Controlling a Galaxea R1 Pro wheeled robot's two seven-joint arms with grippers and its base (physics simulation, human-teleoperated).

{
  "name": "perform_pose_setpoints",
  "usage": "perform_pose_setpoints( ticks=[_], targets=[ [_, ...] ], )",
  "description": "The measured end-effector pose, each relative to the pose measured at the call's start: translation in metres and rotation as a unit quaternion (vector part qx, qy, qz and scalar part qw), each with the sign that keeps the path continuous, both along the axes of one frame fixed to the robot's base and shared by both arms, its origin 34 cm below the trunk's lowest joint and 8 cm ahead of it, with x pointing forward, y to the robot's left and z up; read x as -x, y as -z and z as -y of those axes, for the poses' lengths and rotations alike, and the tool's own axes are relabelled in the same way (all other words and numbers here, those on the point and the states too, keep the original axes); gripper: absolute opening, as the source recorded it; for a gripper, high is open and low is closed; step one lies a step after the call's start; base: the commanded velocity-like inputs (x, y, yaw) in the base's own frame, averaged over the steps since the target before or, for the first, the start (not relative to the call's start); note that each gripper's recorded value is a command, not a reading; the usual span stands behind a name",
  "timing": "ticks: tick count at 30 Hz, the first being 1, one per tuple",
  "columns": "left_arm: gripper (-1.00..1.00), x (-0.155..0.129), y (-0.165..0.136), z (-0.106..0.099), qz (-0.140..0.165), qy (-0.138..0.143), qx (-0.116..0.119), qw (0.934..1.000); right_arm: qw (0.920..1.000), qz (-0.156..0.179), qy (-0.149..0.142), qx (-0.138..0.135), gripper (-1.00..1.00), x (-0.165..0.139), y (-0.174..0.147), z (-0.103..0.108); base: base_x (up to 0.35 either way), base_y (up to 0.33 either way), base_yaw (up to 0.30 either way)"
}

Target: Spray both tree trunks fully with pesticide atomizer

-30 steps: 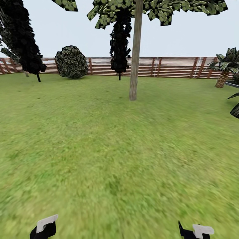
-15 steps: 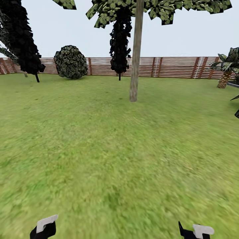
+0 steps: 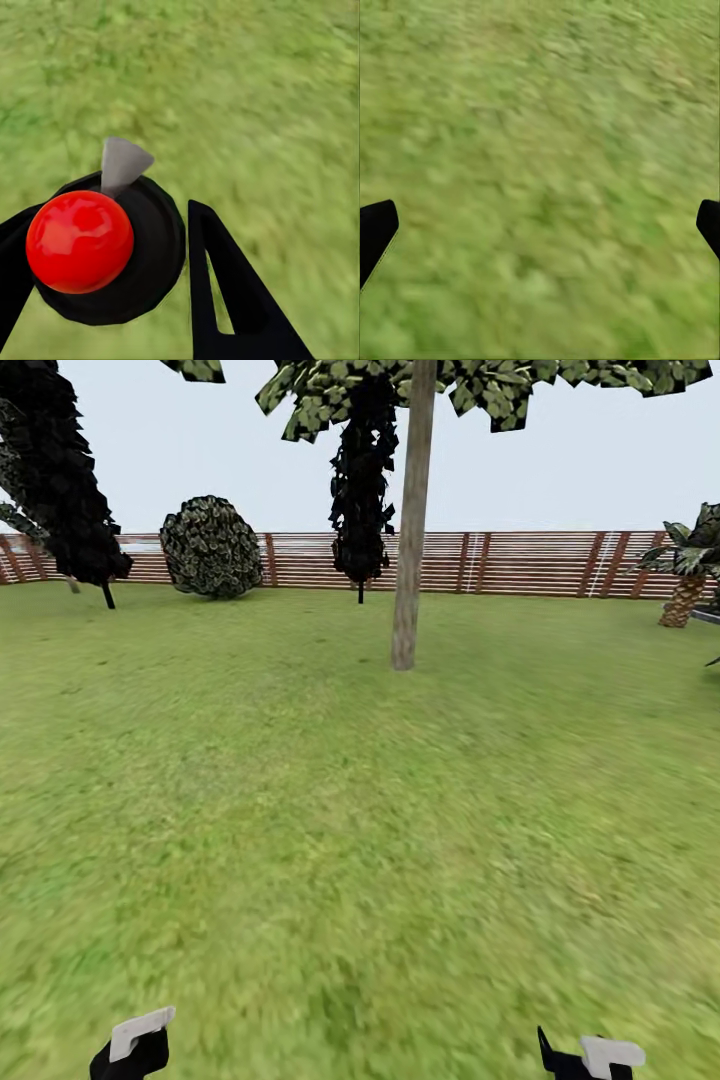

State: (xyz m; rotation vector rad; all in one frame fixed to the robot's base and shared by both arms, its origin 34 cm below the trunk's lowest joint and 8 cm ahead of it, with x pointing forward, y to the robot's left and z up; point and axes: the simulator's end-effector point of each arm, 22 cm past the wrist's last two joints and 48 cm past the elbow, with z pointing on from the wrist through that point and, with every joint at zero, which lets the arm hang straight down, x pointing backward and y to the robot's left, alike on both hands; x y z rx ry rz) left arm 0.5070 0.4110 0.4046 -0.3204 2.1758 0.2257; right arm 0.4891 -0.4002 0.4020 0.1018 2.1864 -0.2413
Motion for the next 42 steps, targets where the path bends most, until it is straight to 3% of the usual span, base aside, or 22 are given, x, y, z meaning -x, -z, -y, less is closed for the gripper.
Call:
perform_pose_setpoints(
  ticks=[42],
  targets=[
    [-1.00,0.0000,0.0000,0.0001,0.000,0.000,0.000,1.0000,1.0000,0.000,0.001,0.000,1.00,0.0000,0.0000,0.0003,0.338,0.000,0.000]
  ],
)
